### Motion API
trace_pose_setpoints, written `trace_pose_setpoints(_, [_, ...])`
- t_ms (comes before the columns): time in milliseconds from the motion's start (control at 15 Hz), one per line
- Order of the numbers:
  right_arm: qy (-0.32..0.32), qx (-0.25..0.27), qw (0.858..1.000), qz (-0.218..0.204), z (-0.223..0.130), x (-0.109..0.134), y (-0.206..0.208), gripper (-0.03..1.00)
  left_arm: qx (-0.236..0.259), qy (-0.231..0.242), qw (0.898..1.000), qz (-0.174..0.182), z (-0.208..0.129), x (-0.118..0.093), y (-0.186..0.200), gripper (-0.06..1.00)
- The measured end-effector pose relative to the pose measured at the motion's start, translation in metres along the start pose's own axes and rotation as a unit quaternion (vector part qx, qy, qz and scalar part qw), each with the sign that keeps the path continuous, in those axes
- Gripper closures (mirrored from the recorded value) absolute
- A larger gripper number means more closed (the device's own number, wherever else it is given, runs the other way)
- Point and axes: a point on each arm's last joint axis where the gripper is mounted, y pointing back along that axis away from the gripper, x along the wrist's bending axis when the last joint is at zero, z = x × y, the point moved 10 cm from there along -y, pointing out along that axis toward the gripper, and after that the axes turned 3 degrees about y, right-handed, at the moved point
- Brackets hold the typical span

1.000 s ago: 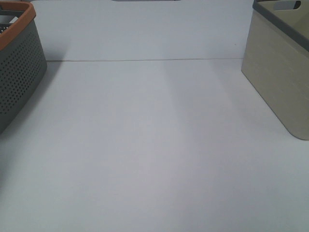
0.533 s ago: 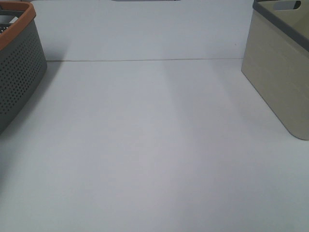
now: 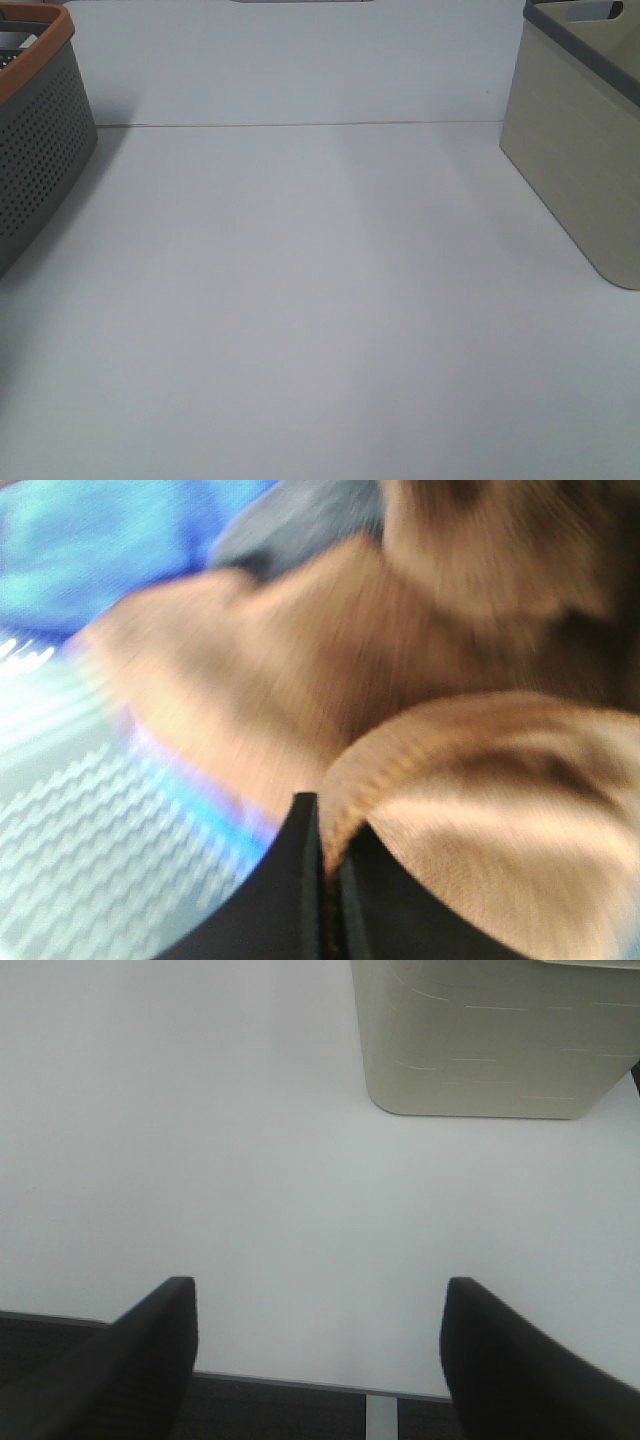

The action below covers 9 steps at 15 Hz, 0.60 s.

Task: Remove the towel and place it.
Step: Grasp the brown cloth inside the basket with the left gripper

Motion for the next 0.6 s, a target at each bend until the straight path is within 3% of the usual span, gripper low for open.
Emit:
trace_pose_setpoints(200, [0.000, 0.000, 1.000, 0.000, 0.000, 0.000, 0.000, 0.37, 0.004, 0.047, 0.999, 0.012, -0.005, 0.010, 0.048, 0.94])
trace_pose_setpoints(267, [0.000, 0.000, 1.000, 0.000, 0.000, 0.000, 0.000, 0.37, 0.000, 0.084, 0.996, 0.026, -0.006, 0.016, 0.073, 0.94])
trace_pose_setpoints(400, [0.000, 0.000, 1.000, 0.000, 0.000, 0.000, 0.000, 0.37, -0.011, 0.143, 0.988, 0.057, -0.010, 0.025, 0.119, 0.94])
trace_pose_setpoints(467, [0.000, 0.000, 1.000, 0.000, 0.000, 0.000, 0.000, 0.37, -0.027, 0.180, 0.979, 0.090, -0.014, 0.029, 0.171, 0.94])
trace_pose_setpoints(600, [0.000, 0.000, 1.000, 0.000, 0.000, 0.000, 0.000, 0.37, -0.048, 0.220, 0.967, 0.119, -0.018, 0.029, 0.219, 0.94])
